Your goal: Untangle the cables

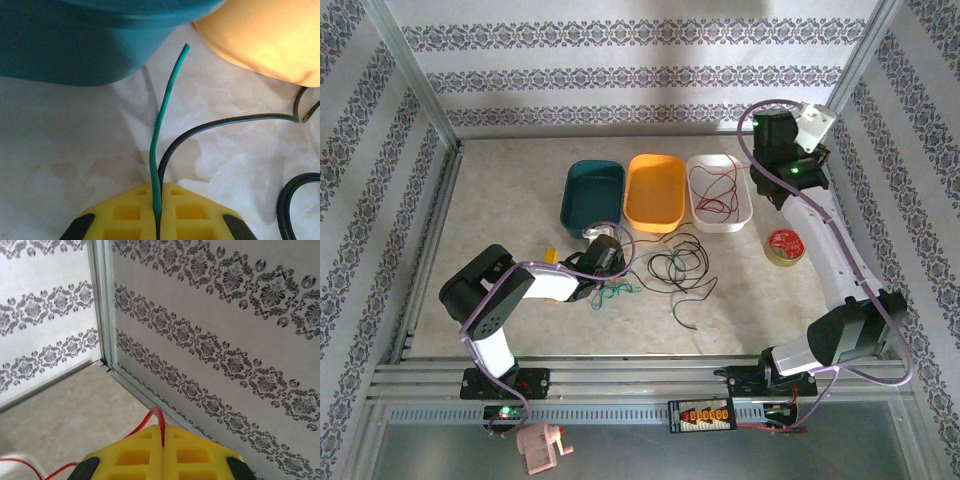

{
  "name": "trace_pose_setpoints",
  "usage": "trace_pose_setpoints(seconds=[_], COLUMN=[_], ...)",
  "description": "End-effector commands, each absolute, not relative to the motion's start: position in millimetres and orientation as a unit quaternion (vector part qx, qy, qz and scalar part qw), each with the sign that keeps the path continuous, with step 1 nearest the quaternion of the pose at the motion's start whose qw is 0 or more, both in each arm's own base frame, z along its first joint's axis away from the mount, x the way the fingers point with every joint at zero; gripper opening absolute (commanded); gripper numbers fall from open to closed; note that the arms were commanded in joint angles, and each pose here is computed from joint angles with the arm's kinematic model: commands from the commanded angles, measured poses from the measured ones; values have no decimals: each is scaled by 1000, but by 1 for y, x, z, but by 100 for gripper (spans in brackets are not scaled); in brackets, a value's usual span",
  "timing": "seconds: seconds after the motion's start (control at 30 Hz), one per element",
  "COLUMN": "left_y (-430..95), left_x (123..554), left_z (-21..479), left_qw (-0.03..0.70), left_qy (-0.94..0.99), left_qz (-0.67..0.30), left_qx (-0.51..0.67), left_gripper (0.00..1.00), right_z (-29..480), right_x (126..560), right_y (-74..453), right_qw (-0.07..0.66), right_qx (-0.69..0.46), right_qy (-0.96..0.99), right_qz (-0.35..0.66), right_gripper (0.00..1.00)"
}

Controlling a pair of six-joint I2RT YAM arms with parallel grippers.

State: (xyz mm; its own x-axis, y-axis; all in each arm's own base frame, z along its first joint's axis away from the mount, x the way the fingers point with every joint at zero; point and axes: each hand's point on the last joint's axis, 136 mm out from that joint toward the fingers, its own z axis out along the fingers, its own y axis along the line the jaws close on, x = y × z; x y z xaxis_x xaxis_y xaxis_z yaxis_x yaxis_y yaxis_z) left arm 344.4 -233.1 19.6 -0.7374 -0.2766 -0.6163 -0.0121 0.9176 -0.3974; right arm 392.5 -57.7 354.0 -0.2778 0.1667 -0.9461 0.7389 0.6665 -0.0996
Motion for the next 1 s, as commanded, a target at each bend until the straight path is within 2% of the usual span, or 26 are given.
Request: trace_pose_setpoints(seconds=[0.0,0.2,0.3,0.5,0.73,0.97], left_y=[-237,-237,-236,-234,-233,-233], left_x=[337,337,336,336,335,335], left_z=[-3,-4,-3,-2,-2,-1], left_qw=[314,313,314,316,317,317], left_qy=[928,928,928,927,928,928], left_qz=[-188,-188,-187,-187,-184,-184], left_qx=[-70,-70,-70,-71,-72,-70], left_gripper=[0,0,0,0,0,0], right_z=[334,299,270,199,134,95], right_x=[394,410,426,450,453,457], right_y=[-37,3,17,49,77,75], right_qw=[495,478,459,373,293,239], right_qx=[254,196,185,172,185,221], right_qy=[762,783,815,892,934,945], right_qz=[-331,-348,-302,-188,-92,-39], right_gripper=[0,0,0,0,0,0])
